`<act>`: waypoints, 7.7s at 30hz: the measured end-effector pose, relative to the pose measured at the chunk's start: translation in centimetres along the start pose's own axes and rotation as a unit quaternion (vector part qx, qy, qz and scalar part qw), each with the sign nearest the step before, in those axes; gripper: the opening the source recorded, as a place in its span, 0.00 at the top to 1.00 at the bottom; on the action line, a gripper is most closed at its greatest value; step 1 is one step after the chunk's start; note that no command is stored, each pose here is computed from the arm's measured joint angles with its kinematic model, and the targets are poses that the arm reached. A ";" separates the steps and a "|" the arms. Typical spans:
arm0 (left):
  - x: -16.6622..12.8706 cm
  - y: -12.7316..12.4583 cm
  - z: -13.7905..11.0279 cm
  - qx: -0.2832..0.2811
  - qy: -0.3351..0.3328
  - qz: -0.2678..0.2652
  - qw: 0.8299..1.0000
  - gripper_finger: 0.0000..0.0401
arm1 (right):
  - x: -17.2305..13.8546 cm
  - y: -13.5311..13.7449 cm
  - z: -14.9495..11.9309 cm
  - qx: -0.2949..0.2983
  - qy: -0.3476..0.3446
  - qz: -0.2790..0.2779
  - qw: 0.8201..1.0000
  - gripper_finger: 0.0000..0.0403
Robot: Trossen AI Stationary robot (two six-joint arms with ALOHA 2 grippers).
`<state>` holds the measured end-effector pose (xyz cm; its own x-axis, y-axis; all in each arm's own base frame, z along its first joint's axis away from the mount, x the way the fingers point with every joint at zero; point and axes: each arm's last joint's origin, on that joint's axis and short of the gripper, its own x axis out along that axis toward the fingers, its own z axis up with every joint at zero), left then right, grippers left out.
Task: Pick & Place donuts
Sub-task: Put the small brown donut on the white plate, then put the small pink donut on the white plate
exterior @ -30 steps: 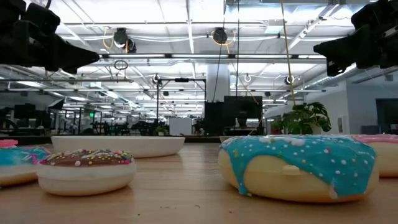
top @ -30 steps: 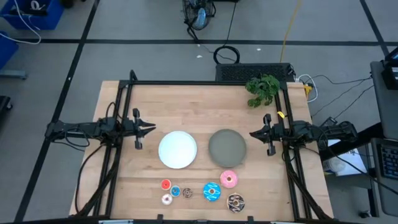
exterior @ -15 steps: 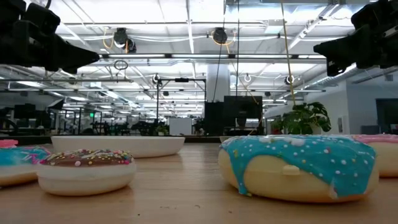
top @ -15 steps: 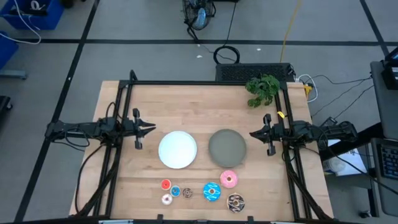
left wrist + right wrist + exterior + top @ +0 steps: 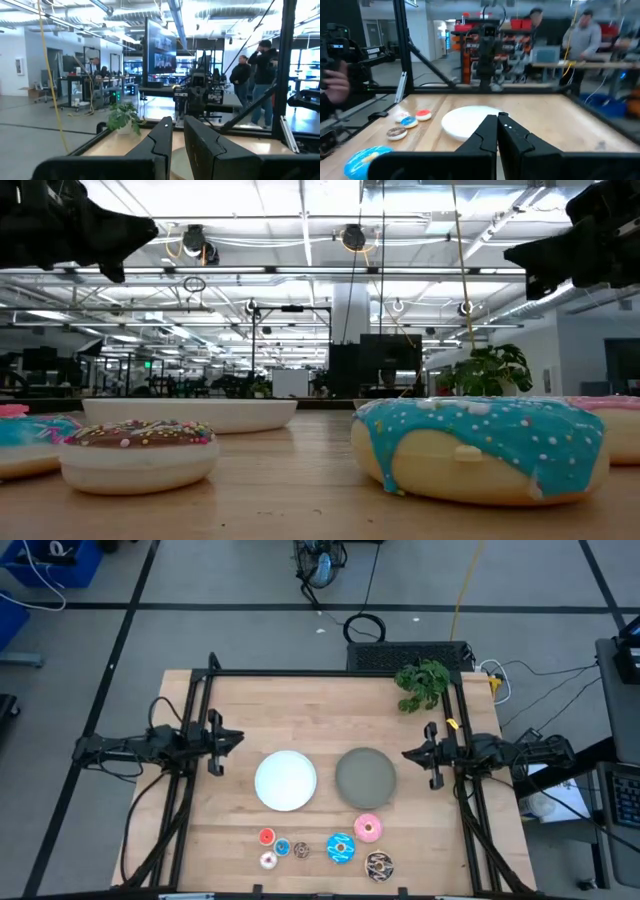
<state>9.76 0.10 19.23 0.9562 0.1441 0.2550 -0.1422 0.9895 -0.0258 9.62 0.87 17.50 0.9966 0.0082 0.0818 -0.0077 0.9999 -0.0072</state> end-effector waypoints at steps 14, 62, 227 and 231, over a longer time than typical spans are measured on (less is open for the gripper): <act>0.0 0.0 0.3 -0.075 -0.016 0.000 0.997 0.86 | 0.0 -0.3 0.2 -0.037 -0.006 -0.061 0.997 1.00; 20.4 -27.0 -3.2 0.030 0.633 -0.102 0.767 0.49 | 0.0 -0.3 0.4 -0.021 -0.017 -0.058 0.998 1.00; 14.2 -21.0 0.3 0.030 0.658 -0.014 0.752 0.70 | 0.3 -0.3 0.3 -0.047 -0.010 -0.062 0.997 1.00; 12.7 -21.7 -1.3 0.027 0.684 -0.011 0.729 0.61 | 0.3 -0.3 0.3 -0.047 -0.009 -0.062 0.997 1.00</act>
<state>25.36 -19.55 21.74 0.3130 0.0410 -0.9489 -0.0975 0.9952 0.0108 9.93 0.56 17.86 0.9877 -0.1142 0.1066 0.1239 0.9882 -0.0901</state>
